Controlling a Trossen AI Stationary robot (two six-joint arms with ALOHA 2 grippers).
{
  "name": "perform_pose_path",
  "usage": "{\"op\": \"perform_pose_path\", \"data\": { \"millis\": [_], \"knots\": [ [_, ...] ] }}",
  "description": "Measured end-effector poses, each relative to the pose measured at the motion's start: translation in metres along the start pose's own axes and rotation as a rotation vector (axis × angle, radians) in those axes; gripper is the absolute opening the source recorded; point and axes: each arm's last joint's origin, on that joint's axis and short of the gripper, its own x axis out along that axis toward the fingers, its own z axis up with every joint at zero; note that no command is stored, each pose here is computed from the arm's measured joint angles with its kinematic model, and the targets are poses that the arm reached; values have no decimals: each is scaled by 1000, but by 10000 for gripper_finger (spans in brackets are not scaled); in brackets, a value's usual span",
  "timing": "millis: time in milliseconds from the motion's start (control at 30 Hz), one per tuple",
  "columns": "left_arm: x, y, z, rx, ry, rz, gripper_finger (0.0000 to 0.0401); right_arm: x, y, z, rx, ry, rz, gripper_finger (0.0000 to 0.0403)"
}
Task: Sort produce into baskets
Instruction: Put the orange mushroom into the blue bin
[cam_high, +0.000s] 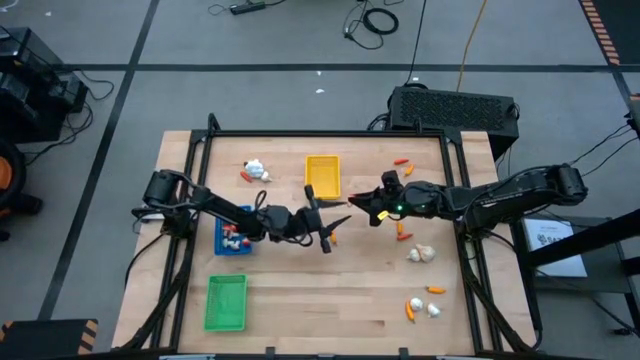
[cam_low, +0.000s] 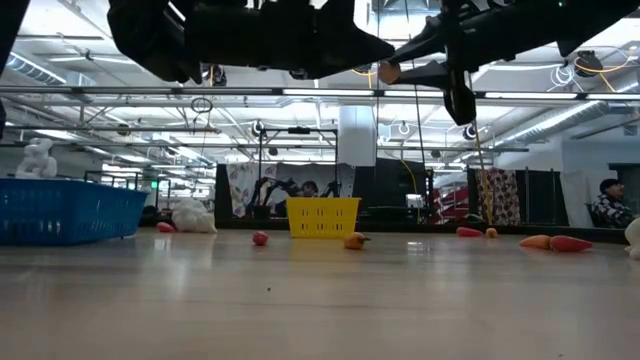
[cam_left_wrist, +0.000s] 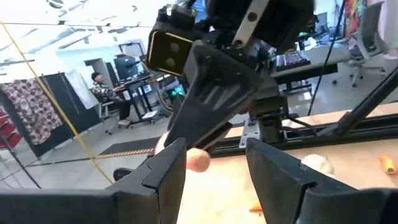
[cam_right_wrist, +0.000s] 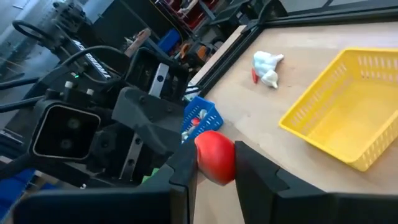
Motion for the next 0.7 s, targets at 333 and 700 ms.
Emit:
{"op": "perform_pose_path", "data": {
  "millis": [333, 700],
  "knots": [
    [2, 5, -2, 3, 20, 47, 176, 0, 3, 2, 28, -22, 26, 75],
    [6, 8, 1, 0, 12, 59, 176, 0, 2, 2, 16, -23, 19, 75]
  ]
}}
